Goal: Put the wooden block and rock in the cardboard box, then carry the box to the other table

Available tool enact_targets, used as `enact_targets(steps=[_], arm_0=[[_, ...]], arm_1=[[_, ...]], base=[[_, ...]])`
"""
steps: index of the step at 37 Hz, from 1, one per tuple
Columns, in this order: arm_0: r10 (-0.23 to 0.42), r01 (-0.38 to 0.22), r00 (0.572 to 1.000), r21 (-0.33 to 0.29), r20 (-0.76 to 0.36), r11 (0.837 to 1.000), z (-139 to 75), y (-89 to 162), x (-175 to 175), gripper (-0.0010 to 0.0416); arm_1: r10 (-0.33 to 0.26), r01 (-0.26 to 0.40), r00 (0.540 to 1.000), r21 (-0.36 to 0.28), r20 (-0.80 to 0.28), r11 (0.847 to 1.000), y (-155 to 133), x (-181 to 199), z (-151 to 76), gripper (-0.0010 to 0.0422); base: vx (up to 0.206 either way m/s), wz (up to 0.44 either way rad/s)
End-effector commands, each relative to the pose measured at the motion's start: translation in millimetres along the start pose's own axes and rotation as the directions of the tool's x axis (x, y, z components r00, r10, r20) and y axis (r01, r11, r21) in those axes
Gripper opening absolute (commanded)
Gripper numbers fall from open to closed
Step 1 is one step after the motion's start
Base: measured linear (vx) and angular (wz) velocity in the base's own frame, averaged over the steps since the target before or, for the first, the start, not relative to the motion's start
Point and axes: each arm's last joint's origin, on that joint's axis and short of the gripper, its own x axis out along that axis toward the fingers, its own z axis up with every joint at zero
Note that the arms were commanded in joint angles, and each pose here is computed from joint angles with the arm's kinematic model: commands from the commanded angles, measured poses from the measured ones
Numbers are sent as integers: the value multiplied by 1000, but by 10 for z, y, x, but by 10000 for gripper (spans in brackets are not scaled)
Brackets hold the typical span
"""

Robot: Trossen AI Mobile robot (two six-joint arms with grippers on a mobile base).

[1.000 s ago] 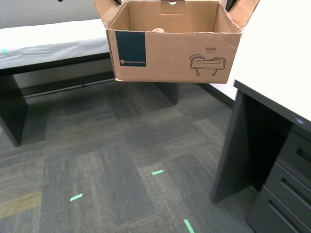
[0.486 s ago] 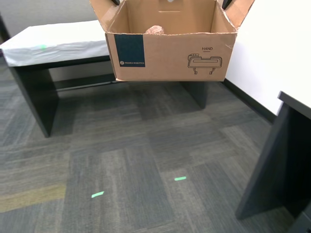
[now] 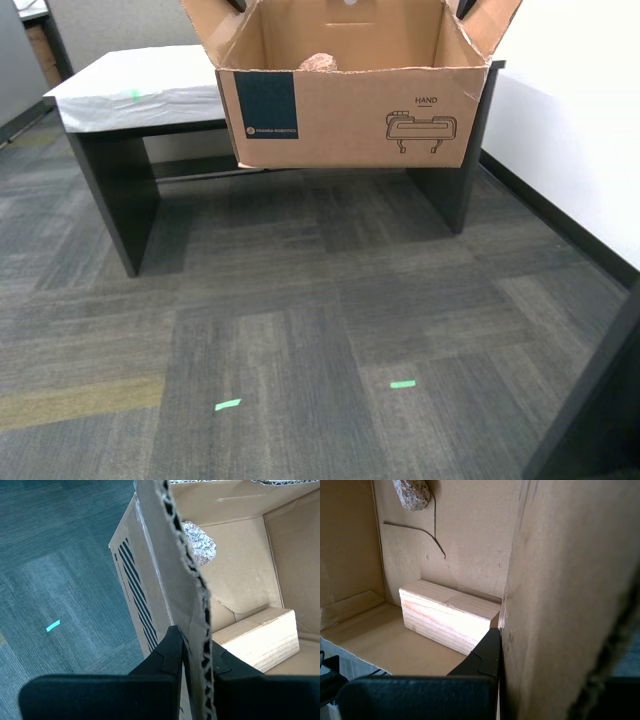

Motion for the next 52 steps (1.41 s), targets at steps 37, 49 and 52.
enact_targets(steps=[37,49,52], arm_0=[[-5,3,999,-39,-50,999,-53,-9,-7,-1],[-7,5,998,-36,-57,999,-59,-10,-7,-1],[-8,6,998,-33,-62,999,-65,-12,-7,-1]], arm_1=[[-17,12,999,-154,-32,988,-25,6,-32,0],[-18,13,999,-149,-32,989,-28,7,-32,0],[-28,23,999,-141,-34,990,-41,10,-34,0]], base=[[119,28],[140,86],[138,137]])
